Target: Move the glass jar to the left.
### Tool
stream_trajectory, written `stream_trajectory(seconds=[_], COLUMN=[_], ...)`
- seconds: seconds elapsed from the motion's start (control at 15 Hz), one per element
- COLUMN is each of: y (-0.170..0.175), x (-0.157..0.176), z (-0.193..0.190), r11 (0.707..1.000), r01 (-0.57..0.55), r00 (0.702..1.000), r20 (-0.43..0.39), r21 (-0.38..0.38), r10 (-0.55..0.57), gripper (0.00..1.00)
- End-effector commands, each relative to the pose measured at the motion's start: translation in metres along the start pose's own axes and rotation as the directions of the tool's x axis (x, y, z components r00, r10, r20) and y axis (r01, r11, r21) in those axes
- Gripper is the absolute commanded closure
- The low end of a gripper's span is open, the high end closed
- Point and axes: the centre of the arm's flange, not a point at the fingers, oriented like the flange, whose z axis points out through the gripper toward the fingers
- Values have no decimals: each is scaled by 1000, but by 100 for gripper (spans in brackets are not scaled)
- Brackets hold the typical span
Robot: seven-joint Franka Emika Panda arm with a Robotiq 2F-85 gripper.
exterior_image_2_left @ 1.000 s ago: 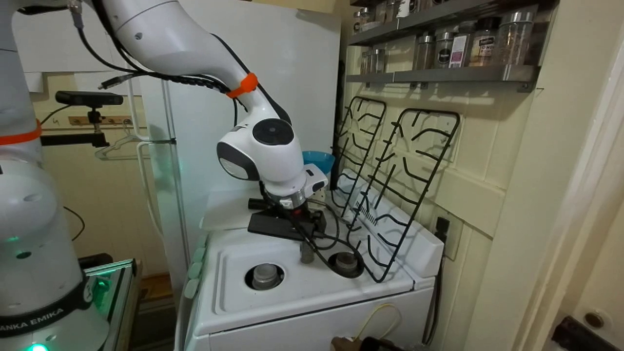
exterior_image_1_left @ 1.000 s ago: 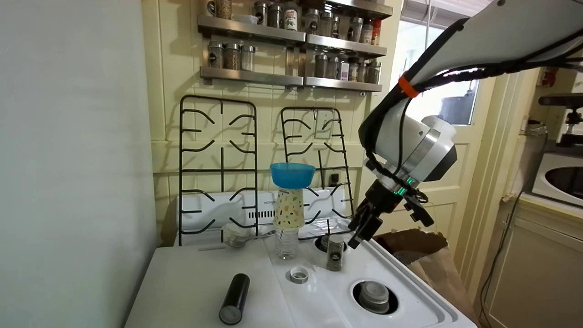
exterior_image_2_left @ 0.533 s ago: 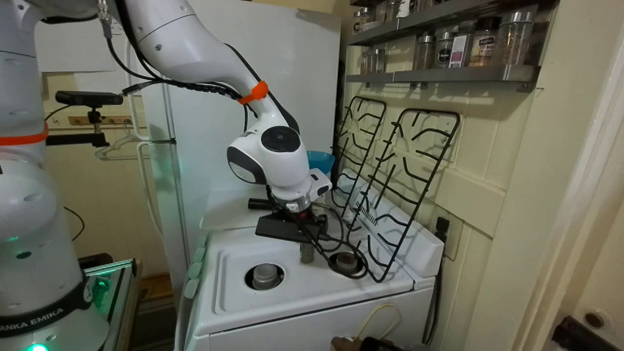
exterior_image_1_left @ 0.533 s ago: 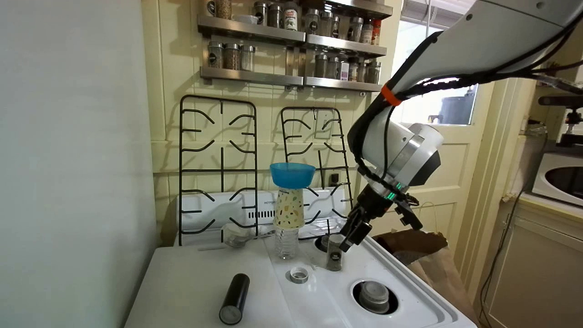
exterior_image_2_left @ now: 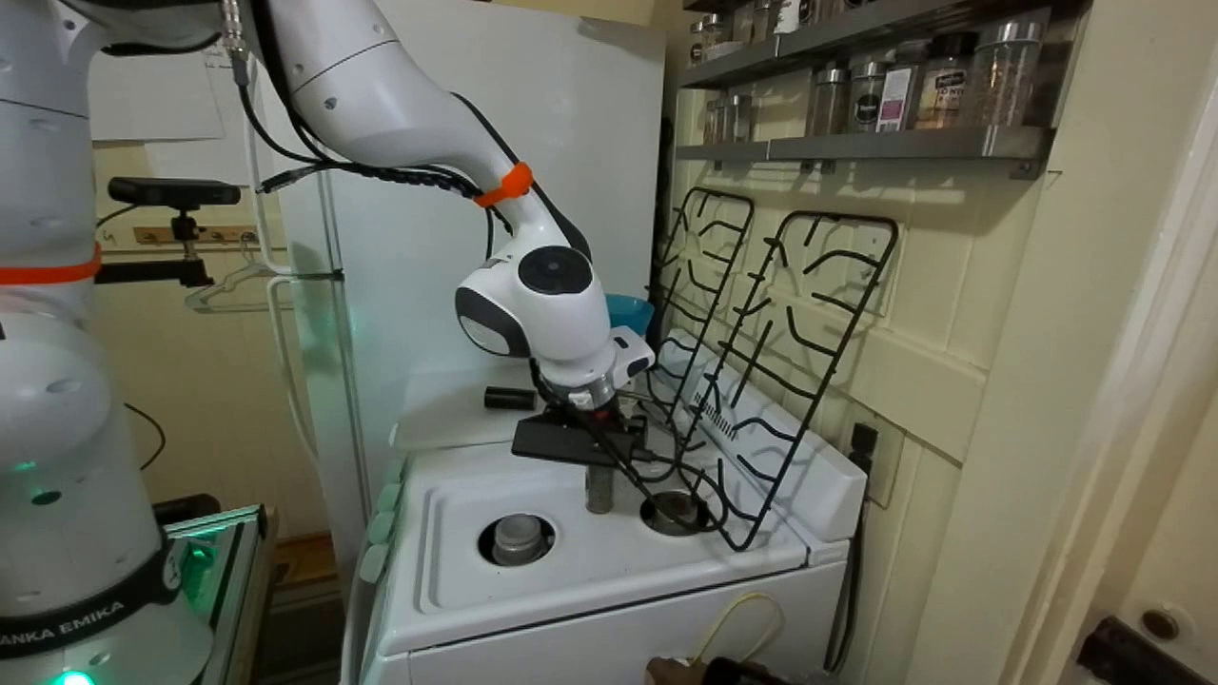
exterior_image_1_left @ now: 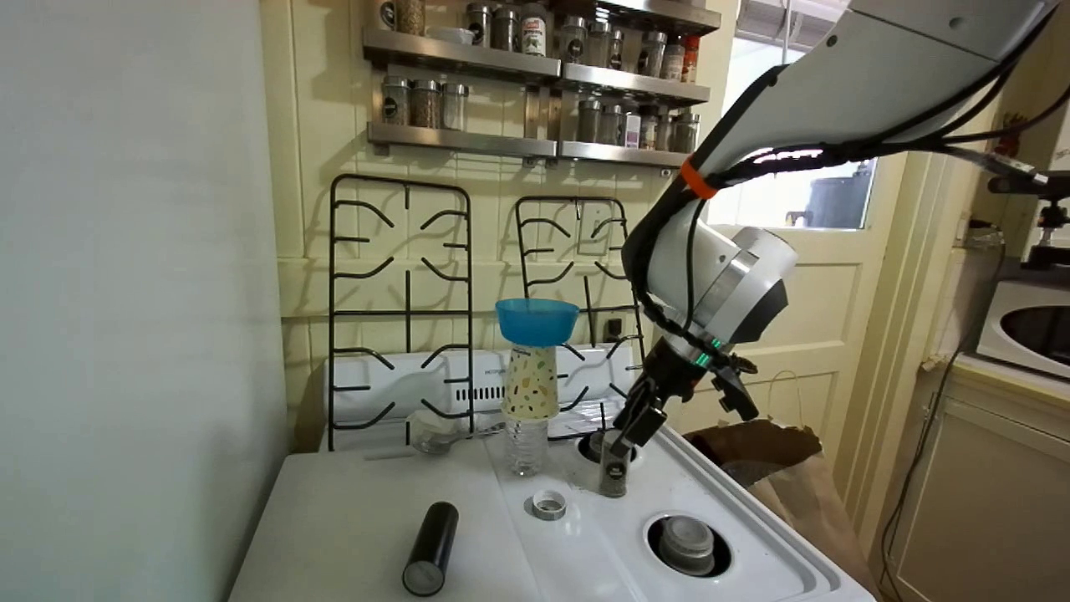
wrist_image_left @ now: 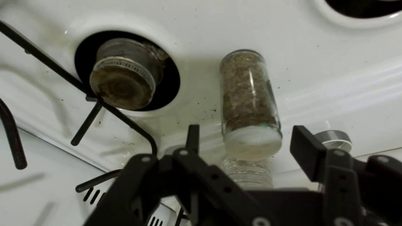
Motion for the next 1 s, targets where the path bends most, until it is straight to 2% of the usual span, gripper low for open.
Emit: stream_trajectory(seconds=[0.0, 0.07, 0.27, 0.33, 0.6, 0.8, 0.93], y=[0, 0, -1, 0, -5, -15, -25], x=[-2, -2, -1, 1, 1, -1, -4], z=[11, 11, 10, 7, -20, -54, -79], r11=[999, 999, 999, 999, 999, 994, 980], r01=[11, 13, 18, 22, 28, 99, 177], r00=[1000, 1000, 1000, 1000, 999, 995, 984], r20=[0, 0, -1, -1, 20, 17, -13], r21=[-37, -37, -41, -47, -34, 43, 87], r10=[-11, -13, -18, -22, -27, -100, -177], gripper=[48, 51, 75, 78, 78, 78, 78])
